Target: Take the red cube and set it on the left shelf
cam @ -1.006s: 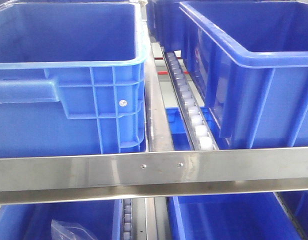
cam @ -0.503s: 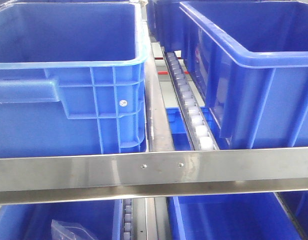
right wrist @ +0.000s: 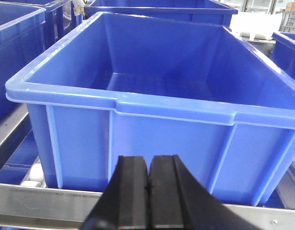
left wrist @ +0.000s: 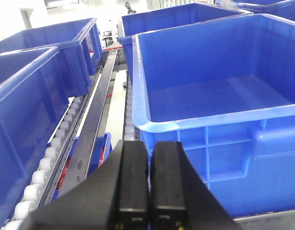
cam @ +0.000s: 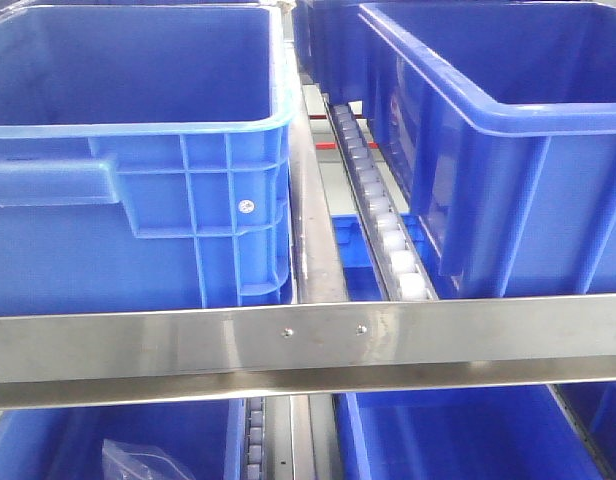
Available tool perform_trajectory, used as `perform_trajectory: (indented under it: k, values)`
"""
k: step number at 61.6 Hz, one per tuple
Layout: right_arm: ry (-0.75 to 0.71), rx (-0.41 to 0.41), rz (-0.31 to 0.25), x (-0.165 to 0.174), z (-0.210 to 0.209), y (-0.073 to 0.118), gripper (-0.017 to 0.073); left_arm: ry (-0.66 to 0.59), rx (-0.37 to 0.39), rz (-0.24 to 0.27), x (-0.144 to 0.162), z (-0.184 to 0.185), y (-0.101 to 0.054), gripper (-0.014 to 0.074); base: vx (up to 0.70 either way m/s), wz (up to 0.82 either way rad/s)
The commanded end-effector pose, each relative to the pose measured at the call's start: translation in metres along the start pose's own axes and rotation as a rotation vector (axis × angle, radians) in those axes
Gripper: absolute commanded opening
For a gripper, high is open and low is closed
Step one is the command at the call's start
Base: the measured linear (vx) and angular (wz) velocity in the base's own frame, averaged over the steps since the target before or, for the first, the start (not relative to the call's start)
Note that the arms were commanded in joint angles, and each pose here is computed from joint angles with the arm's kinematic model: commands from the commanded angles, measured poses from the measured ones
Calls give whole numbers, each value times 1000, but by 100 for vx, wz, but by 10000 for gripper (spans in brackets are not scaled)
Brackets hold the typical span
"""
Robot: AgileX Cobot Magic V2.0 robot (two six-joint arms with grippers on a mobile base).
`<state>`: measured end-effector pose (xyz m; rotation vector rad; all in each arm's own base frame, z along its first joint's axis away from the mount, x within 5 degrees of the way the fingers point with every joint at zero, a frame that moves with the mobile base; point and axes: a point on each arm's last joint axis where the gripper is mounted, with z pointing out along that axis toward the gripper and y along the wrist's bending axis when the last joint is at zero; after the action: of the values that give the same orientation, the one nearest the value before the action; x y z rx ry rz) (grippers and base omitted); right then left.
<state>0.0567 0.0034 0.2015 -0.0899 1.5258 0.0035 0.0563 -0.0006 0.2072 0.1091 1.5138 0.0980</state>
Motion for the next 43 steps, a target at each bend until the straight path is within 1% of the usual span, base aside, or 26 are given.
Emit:
perform_trajectory:
  k: [1,43]
  values:
    - [-121,6,6,-17,-3,-1,50,-70,-9,-4,-1,0,0,106,0,0]
    - [-122,6,6,-17,-3,-1,50,-70,-9,-4,-1,0,0,106,0,0]
